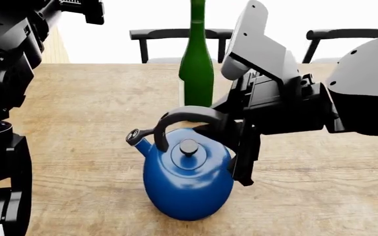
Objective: Pick the kettle non electric and bottle and place them in the sink. Then turn on the water.
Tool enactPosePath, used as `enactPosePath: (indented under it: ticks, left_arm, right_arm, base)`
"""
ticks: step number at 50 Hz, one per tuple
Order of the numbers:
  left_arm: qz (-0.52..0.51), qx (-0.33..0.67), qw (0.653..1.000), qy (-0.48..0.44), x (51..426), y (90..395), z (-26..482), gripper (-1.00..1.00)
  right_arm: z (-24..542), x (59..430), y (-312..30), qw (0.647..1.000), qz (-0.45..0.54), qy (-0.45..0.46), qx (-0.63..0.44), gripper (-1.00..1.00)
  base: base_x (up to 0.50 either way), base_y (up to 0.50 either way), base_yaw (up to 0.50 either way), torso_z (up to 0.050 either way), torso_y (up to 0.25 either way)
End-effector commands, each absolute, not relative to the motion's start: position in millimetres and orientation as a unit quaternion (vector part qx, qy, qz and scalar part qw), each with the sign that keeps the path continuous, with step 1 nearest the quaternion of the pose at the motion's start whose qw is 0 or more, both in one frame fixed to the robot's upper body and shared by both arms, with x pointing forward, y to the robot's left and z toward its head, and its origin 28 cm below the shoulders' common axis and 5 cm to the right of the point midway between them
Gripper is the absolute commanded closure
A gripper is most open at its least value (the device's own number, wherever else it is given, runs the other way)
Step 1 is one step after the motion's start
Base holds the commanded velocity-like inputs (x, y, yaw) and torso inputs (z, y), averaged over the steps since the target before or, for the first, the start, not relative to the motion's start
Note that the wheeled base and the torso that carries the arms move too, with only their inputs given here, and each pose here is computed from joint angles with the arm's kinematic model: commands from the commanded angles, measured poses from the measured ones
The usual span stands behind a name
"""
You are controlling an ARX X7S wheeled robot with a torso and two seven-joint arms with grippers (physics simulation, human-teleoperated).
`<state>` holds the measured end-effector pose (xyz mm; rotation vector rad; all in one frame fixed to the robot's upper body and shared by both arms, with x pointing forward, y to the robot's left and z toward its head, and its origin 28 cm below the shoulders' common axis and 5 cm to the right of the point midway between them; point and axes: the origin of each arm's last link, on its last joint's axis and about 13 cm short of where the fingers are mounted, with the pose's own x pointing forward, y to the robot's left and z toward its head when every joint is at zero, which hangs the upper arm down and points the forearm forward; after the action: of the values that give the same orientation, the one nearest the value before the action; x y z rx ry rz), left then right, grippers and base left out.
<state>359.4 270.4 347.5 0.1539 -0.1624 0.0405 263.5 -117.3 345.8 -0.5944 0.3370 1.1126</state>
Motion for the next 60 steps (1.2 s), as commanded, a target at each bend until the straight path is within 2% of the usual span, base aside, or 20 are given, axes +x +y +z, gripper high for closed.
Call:
enactPosePath:
  ticks: [1,26,33,43,60]
  left_arm:
    - [0.021,0.075,0.994,-0.081,358.8,270.6,347.1,-1.00]
    - [0.013,0.067,0.995,-0.071,360.5,270.3,337.5,-1.00]
    - [-0.031,0.069,0.995,-0.060,352.6,270.1,328.1,-1.00]
    - [-0.067,0.084,0.993,-0.052,346.1,269.1,322.8,-1.00]
    - [-0.162,0.119,0.979,-0.039,329.4,257.7,316.5,-1.00]
  right_arm:
    - [361.7,254.8,-126.0,0.809,0.497,0.136,-0.283,1.00]
    - [393.8,212.4,-171.8,0.867,0.390,0.112,-0.290,1.00]
    - [397.3,203.5,-185.5,0.897,0.322,0.111,-0.282,1.00]
    - [393.4,186.5,-200.2,0.915,0.268,0.117,-0.277,1.00]
    - [404.6,184.6,-216.9,0.954,0.121,0.098,-0.258,1.00]
  base:
    - [0.00,0.00,0.00,0.000,0.000]
    - [0.00,0.00,0.00,0.000,0.001]
    - [0.00,0.00,0.00,0.000,0.000]
    - [0.00,0.00,0.00,0.000,0.001]
    - [0.00,0.00,0.00,0.000,0.001]
